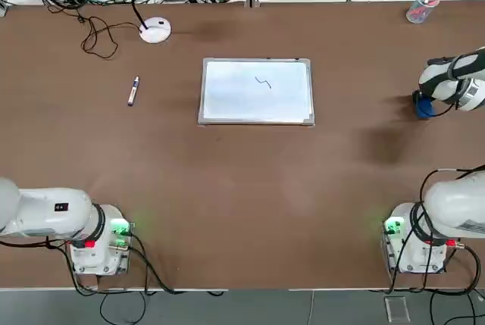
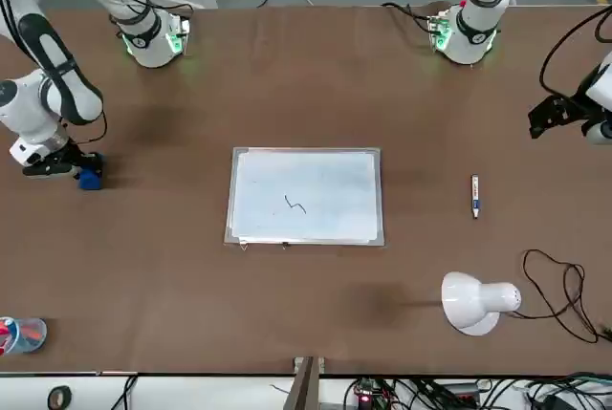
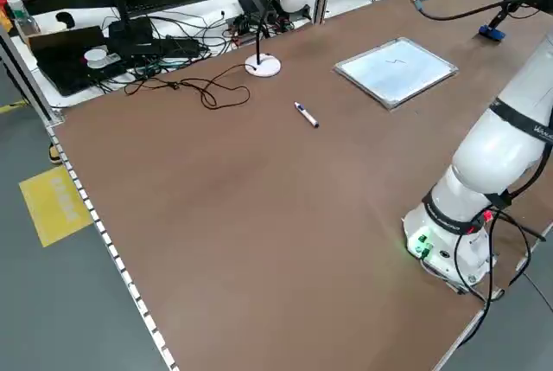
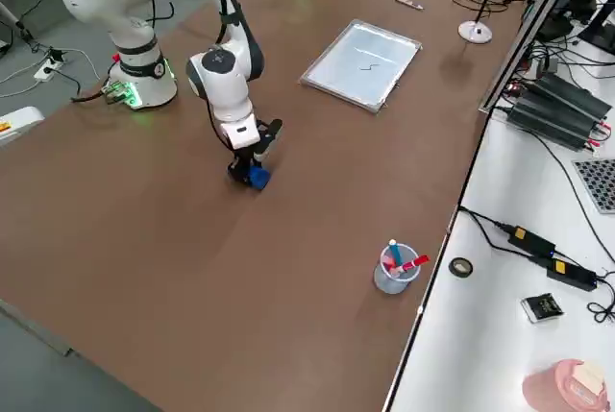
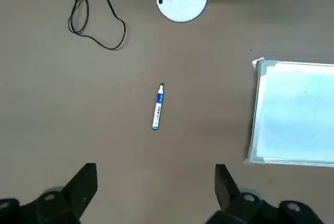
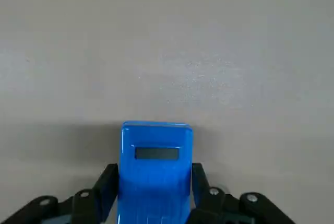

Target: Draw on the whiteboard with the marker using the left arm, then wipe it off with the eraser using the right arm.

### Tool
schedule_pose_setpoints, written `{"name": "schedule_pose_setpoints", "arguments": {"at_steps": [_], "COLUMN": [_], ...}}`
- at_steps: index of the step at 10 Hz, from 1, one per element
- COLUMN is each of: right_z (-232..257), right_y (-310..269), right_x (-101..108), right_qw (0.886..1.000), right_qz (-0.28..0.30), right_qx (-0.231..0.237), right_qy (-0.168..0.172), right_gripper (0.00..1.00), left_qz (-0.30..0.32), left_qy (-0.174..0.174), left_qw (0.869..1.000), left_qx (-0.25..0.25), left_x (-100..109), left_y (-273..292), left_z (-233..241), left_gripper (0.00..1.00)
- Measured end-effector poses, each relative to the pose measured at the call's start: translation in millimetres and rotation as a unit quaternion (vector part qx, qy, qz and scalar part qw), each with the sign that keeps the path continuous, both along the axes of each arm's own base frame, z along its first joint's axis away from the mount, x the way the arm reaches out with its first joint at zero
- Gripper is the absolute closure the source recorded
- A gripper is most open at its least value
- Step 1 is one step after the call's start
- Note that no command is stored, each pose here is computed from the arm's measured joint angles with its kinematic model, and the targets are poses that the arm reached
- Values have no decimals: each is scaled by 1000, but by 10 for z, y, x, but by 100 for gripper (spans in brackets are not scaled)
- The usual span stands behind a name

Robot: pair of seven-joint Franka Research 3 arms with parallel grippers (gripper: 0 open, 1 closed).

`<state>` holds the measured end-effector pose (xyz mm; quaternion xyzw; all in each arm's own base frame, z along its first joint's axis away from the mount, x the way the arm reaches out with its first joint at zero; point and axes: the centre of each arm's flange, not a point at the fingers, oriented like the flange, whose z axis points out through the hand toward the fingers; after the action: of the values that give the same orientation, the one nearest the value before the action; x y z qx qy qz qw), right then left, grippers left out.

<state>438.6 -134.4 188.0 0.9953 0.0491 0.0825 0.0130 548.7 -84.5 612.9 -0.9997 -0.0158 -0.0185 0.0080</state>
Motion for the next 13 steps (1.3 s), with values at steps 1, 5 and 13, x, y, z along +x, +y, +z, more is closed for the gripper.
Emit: {"name": "schedule_pose_setpoints", "arguments": {"at_steps": [1,5,13], "right_z": [0,0,426], "right_y": [0,43,1227], "right_x": [0,14,473], "right_qw": [1000,1000,997], "right_qz": [0,-2,-51], "right_qx": [0,2,53], "right_qy": [0,1,0], "right_gripper": [37,44,44], "left_qz": [0,1,4], "left_qy": [0,0,0], "left_qw": [1000,1000,1000], "left_qx": [0,0,0], "left_x": [0,1,7], "left_y": [1,8,47], "left_z": [0,-3,-3], "left_gripper": [0,0,0]}}
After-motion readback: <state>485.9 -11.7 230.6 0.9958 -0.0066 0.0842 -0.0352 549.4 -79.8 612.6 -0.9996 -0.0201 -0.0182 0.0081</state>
